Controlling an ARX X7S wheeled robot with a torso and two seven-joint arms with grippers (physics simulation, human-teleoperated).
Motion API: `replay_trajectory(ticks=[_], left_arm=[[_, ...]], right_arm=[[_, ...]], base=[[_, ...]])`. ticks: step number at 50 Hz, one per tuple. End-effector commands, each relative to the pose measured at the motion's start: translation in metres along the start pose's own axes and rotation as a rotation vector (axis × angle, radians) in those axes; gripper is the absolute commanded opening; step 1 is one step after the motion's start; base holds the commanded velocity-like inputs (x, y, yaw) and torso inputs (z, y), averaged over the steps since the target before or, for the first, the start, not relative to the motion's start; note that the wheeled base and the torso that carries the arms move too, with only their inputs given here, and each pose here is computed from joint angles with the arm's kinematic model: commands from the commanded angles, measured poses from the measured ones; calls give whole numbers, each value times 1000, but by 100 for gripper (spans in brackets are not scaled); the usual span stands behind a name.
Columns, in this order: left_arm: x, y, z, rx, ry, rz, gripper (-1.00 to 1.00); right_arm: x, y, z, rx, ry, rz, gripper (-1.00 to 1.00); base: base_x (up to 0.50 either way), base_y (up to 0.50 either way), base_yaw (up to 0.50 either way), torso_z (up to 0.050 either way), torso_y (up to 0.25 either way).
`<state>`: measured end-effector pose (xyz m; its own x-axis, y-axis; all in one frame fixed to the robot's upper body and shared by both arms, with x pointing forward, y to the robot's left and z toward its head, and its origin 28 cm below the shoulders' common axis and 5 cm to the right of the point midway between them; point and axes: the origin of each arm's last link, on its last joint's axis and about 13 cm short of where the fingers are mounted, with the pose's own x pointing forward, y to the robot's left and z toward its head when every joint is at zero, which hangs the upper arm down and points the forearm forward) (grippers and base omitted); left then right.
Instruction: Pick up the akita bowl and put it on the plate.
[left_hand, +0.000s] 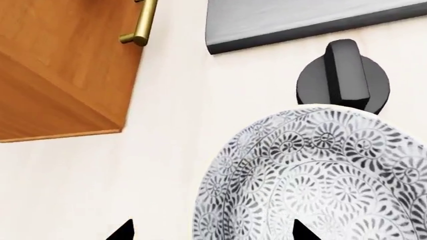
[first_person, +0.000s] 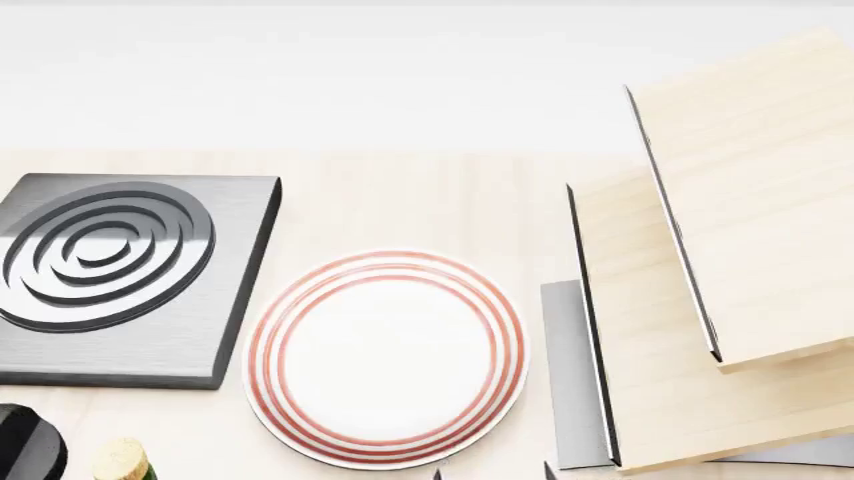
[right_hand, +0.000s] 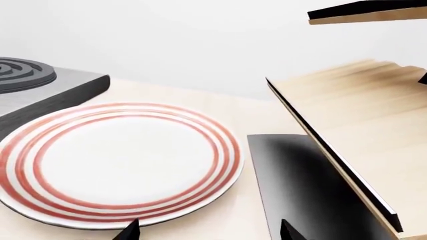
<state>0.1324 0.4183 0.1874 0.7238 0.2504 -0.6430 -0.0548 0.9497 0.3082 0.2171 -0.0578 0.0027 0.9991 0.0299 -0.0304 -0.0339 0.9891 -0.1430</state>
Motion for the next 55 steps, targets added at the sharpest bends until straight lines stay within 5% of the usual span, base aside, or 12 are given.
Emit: replay_trajectory(ticks=[1,55], left_arm=[[6,2,-6,-33,3,2,100],[32,-9,-30,-28,71,-20,100]], right_arm=[[0,1,-2,-3,7,2,100],[2,4,-7,-12,26,12,100]], base=[[0,0,0,0,0],[0,0,0,0,0]])
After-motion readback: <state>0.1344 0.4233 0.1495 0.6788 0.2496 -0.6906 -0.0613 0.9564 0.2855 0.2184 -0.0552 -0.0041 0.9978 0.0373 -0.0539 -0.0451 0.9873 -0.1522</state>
